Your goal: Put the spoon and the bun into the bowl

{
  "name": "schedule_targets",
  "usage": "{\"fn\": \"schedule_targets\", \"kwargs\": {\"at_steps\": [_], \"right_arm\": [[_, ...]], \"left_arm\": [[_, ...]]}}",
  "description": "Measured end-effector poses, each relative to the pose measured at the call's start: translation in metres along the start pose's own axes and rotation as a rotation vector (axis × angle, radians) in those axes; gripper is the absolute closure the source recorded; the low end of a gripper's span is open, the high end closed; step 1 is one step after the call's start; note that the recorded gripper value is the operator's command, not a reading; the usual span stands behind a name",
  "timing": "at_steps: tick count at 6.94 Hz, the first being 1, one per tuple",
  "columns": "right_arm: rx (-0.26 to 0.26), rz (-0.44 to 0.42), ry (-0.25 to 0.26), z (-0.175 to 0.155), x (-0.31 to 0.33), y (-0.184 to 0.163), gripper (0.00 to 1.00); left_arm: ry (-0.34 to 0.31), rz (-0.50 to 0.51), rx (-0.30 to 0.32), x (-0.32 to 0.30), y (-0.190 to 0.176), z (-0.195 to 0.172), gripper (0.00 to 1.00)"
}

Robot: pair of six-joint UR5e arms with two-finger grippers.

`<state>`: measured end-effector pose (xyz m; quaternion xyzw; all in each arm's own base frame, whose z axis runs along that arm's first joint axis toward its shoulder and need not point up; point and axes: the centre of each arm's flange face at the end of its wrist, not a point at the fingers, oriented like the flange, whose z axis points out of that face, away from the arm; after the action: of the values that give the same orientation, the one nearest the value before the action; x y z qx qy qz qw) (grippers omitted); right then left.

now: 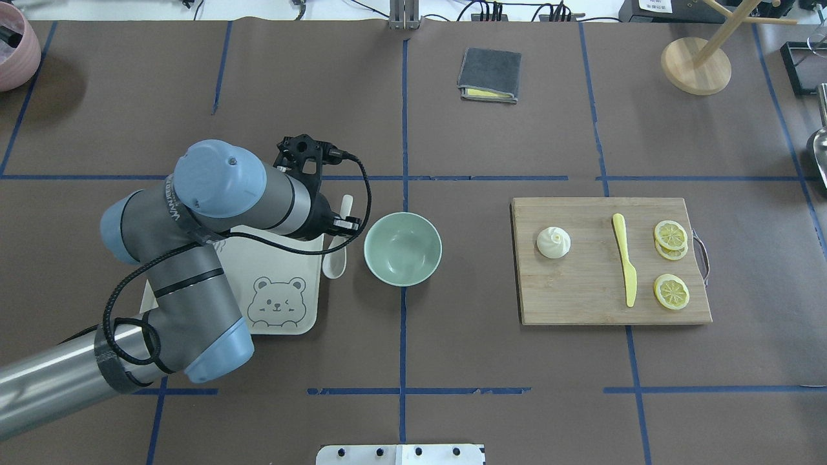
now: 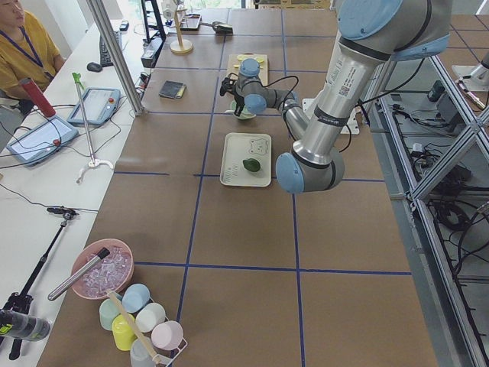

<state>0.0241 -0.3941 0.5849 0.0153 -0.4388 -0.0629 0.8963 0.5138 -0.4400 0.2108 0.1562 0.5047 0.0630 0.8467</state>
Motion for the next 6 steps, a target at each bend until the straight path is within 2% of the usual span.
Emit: {"fn": "schedule_targets", "kwargs": {"at_steps": [2, 3, 4, 5, 6], "right_arm": [[-0.002, -0.001, -0.003, 0.001, -0.001, 0.0, 0.0], [-0.003, 0.0, -0.006, 0.001, -0.001, 0.0, 0.0], [-0.006, 0.002, -0.008, 0.002, -0.001, 0.001, 0.0], [-0.008, 0.003, -0.009, 0.003, -0.001, 0.001, 0.0], [-0.009, 0.003, -0.01, 0.004, -0.001, 0.001, 0.0]], "left_arm": [[0.029, -0.024, 0.009, 0.046, -0.027, 0.017, 1.0], [0.042, -0.025, 0.013, 0.055, -0.031, 0.021, 0.75], [0.047, -0.028, 0.013, 0.056, -0.031, 0.025, 0.42], [0.043, -0.031, 0.011, 0.054, -0.031, 0.03, 0.12], [0.041, -0.032, 0.011, 0.053, -0.031, 0.032, 0.01]]}}
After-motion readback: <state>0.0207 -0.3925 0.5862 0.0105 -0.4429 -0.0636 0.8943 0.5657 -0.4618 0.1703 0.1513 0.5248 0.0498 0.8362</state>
